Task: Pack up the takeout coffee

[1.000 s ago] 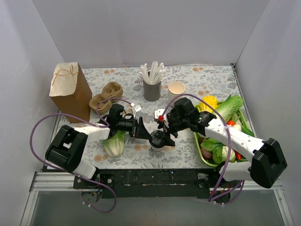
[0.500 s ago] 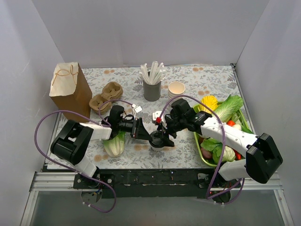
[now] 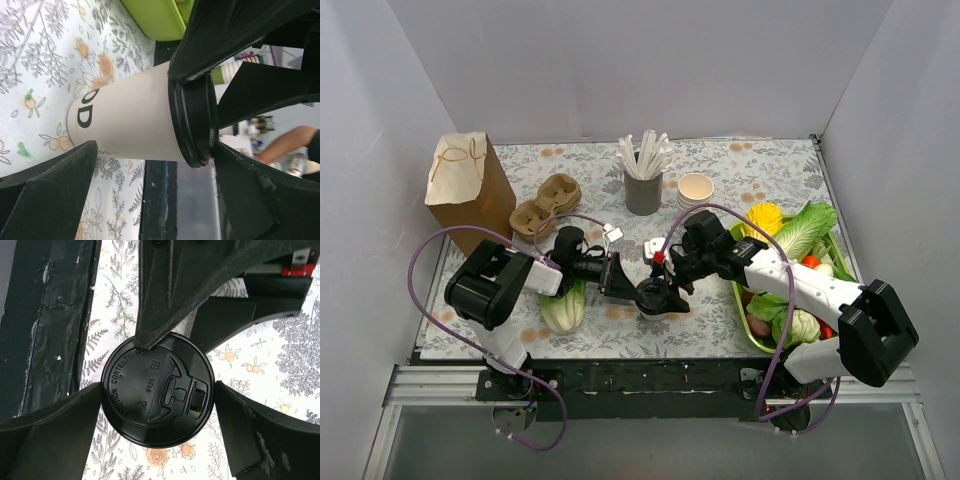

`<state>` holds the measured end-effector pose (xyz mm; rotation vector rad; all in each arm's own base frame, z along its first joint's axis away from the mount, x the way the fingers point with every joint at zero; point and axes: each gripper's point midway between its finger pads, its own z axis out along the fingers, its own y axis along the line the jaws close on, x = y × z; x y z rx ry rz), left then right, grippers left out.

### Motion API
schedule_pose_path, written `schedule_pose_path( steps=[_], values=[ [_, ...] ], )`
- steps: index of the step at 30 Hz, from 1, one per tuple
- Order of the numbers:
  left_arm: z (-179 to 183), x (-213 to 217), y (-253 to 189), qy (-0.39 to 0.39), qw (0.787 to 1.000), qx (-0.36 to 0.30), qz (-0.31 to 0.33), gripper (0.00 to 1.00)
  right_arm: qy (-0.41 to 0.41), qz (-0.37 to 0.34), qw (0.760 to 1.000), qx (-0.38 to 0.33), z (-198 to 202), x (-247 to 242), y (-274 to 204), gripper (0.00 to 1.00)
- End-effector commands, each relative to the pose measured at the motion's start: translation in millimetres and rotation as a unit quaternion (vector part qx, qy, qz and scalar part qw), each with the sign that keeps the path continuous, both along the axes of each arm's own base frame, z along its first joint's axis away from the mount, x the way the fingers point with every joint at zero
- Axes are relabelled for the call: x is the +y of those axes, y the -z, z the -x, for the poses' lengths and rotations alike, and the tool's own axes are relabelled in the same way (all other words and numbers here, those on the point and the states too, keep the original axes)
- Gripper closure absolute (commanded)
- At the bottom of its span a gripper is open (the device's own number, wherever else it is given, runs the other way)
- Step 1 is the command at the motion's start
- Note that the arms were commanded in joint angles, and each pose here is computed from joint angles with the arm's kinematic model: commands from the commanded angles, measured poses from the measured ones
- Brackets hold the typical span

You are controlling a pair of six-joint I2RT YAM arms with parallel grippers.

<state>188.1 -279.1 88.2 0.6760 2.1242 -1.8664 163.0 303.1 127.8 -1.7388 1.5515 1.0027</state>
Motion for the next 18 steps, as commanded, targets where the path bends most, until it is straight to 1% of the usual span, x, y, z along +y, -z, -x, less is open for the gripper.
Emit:
schedule_pose_path(
  steps=[1, 5, 9, 13, 18],
  values=[
    [-4, 3, 30, -0.016, 1.0, 0.02, -0.01, 0.02, -0.007, 0.07, 0.997, 0.009, 5, -22, 42, 0.05],
    [-11, 0, 31, -0.014, 1.0, 0.012, -0.004, 0.02, -0.003, 0.075, 0.997, 0.025, 4, -26, 46, 0.06],
    [-17, -3, 17, -0.015, 1.0, 0.0, 0.0, 0.02, 0.004, 0.065, 0.997, 0.043, -2, -27, 43, 0.07],
    [-29, -7, -3, -0.026, 0.999, -0.023, 0.004, 0.02, 0.024, 0.07, 0.996, 0.042, -16, -34, 45, 0.09],
    [-45, -11, -22, -0.042, 0.998, -0.048, -0.006, 0.02, 0.022, 0.071, 0.997, 0.031, -24, -39, 43, 0.08]
  ],
)
